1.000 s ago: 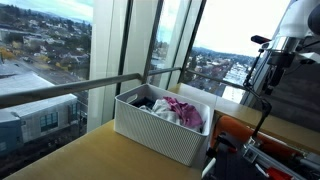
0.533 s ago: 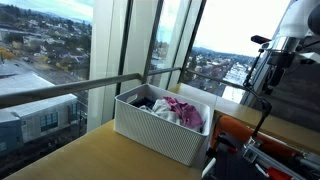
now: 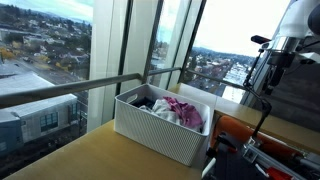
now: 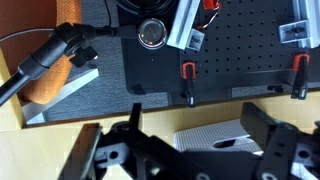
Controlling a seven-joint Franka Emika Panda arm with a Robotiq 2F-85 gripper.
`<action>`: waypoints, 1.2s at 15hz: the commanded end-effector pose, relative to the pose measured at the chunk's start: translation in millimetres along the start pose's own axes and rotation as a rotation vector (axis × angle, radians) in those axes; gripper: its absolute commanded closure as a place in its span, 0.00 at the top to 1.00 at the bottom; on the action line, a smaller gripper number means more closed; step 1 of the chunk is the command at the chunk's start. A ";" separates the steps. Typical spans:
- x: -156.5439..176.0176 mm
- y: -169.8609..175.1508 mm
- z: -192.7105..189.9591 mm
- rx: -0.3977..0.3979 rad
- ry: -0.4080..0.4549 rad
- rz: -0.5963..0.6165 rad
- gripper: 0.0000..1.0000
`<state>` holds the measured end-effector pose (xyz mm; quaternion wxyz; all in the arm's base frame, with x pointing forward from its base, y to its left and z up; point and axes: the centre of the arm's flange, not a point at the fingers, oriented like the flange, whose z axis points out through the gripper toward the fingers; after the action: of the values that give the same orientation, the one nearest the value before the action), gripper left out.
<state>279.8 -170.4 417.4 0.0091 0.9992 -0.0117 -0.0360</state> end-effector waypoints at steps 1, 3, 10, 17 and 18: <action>0.0 0.0 0.0 0.000 0.000 0.000 1.00; 0.0 0.0 0.0 0.000 0.000 0.000 1.00; 0.0 0.0 0.0 0.000 0.000 0.000 1.00; 61.6 -48.9 -27.0 -0.057 0.062 -0.098 1.00; 73.4 -61.3 -31.6 -0.066 0.082 -0.115 1.00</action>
<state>313.9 -135.4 431.2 0.0306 0.9989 0.0311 -0.0149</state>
